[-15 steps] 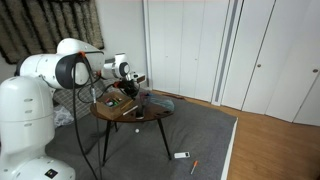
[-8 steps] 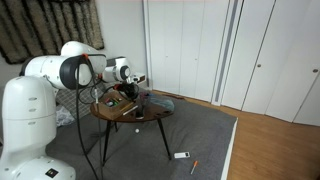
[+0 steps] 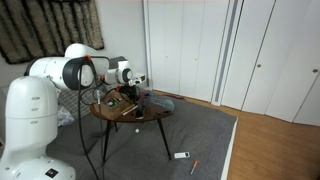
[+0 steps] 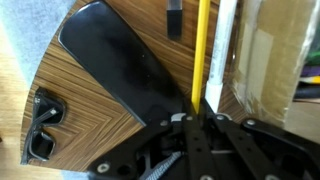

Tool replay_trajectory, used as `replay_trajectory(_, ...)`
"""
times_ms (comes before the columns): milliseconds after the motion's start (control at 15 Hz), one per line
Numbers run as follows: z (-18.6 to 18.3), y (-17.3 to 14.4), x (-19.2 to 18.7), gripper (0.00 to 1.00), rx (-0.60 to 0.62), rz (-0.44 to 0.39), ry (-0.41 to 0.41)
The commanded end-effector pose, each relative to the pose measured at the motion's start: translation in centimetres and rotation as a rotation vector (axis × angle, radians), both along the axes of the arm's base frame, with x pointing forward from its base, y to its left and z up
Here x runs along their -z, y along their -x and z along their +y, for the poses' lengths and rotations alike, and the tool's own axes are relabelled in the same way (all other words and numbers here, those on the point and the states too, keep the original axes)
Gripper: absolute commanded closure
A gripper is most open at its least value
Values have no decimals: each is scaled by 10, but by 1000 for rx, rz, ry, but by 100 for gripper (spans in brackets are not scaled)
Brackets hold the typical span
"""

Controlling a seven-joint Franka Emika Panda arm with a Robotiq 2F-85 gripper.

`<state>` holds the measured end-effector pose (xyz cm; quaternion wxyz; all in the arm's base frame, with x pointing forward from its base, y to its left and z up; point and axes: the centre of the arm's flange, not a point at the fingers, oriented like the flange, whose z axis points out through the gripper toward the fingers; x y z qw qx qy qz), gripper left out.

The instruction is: Take a pencil out of the box

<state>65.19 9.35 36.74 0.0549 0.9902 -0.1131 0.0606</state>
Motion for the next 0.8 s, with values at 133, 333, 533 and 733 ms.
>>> replay_trajectory(133,4,0,1,47,11,3,-36)
replay_trajectory(333,3,2,-9,27,7,-6,-36)
replay_trajectory(533,2,8,-32,5,-71,6,-21)
replay_trajectory(733,-2,15,-58,0,-112,13,5)
